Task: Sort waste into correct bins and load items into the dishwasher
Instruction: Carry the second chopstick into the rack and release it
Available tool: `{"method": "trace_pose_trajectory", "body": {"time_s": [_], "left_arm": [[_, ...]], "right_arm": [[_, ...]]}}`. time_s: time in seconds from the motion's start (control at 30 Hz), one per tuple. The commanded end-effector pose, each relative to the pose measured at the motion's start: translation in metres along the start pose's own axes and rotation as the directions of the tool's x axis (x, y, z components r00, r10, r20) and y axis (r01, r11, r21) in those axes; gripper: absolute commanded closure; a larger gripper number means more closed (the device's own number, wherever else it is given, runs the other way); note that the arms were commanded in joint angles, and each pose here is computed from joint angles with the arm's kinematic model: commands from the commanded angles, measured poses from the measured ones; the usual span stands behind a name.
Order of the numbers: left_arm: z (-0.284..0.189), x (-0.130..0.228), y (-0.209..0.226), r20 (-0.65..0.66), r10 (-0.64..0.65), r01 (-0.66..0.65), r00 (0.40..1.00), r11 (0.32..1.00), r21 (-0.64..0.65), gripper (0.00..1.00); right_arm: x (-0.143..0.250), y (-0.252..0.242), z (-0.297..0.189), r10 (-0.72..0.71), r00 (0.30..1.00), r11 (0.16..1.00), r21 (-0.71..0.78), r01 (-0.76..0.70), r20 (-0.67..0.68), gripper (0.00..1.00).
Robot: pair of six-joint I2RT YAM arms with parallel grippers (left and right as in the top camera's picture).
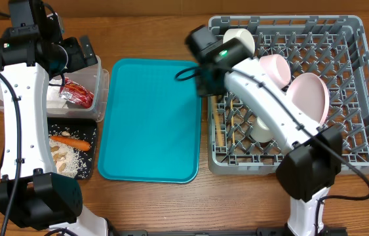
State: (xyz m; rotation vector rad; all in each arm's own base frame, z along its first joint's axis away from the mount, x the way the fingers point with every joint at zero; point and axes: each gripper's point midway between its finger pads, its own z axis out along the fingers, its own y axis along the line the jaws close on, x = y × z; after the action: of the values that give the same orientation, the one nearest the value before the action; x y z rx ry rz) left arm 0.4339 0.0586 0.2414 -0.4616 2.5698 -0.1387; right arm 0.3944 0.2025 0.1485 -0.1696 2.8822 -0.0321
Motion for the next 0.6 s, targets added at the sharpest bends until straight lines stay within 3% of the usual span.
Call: {"method": "trace_pose_trajectory", "body": {"time_s": [0.0,0.23,0.57], "left_arm": [[-0.014,-0.008,-0.003,0.043,-0.001,0.001,0.999,1.000,0.004,0.00],[-0.014,-0.008,-0.003,0.043,-0.001,0.001,0.999,1.000,0.004,0.00],[-0.014,-0.008,-0.003,0.043,-0.001,0.001,0.999,1.000,0.004,0.00]], "right_arm": [[-0.003,-0.030,-0.005,-0.080,0.997,0.996,0.029,0.080,-0.017,0.96],[-0.003,-0.068,0.011,0.031,0.998,0.998,0.053,-0.028,-0.055,0.96],[0.007,-0.073,0.035,0.043,0.996,0.998,0.057,-0.039,-0.082,0.96]]}}
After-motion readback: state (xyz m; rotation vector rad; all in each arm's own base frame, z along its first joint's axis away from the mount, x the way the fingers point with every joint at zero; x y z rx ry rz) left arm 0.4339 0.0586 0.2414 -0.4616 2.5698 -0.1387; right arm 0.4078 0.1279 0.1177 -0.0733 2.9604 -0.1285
